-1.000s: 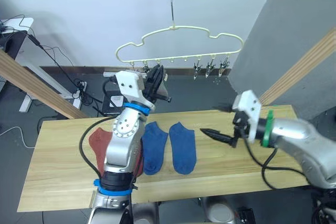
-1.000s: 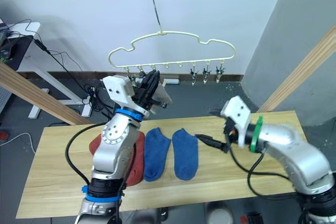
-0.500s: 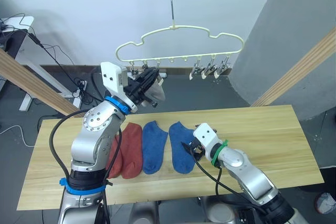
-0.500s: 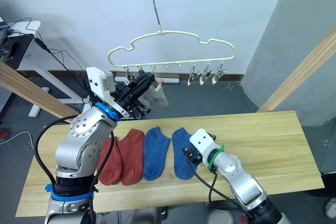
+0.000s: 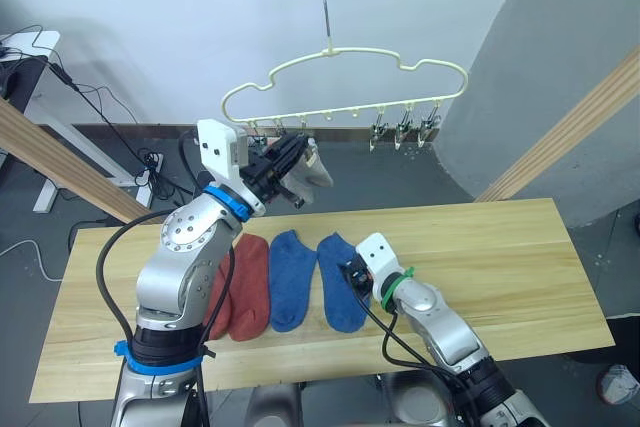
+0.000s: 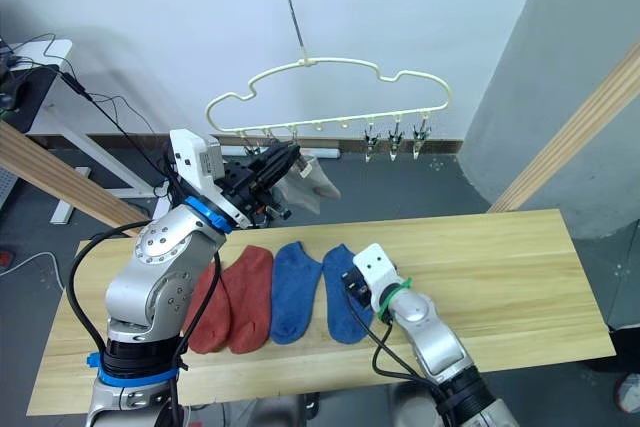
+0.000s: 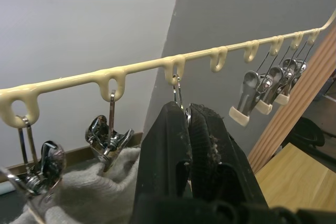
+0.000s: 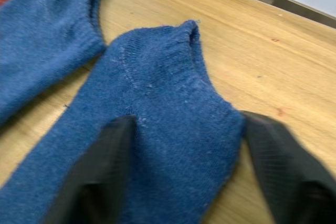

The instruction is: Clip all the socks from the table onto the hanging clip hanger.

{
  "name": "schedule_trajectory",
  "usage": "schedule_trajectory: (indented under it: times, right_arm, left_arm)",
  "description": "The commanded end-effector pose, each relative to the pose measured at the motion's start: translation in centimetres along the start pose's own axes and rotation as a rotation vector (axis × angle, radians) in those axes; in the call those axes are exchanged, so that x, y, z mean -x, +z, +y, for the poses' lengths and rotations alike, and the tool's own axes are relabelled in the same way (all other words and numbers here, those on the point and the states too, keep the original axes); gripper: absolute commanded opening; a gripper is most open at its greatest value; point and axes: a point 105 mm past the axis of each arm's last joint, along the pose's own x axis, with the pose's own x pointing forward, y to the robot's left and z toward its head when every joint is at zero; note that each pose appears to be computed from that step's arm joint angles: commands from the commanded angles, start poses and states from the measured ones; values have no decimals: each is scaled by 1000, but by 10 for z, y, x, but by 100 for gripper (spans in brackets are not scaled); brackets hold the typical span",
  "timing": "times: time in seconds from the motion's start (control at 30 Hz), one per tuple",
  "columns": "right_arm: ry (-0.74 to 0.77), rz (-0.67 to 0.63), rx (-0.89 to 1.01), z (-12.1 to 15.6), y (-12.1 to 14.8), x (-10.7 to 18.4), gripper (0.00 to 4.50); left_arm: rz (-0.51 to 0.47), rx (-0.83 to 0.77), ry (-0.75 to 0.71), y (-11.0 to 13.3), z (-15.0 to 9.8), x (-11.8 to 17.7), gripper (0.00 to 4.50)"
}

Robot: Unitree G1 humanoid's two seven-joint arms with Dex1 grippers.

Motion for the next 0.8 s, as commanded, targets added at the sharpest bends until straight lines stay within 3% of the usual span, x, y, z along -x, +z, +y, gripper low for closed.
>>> schedule_trajectory:
  times: [0.03, 0.2, 0.37, 0.57, 0.8]
  right_arm:
    - [-2, 78, -16, 3, -22, 1, 175]
    - [-15, 35, 42, -1, -12, 1, 2]
    - [-9, -5, 99, -4, -3, 3, 2]
    - [136, -250, 260, -10, 64, 30, 2]
    - [278, -386, 263, -16, 102, 49, 2]
  left_arm:
    - [-49, -26, -26, 15, -5, 0, 0]
    - [-49, -28, -27, 15, -4, -1, 0]
    - [-51, -25, -28, 16, -2, -1, 0]
    - [-50, 32, -74, 20, 0, -1, 0]
    - [-24, 84, -111, 19, 2, -1, 0]
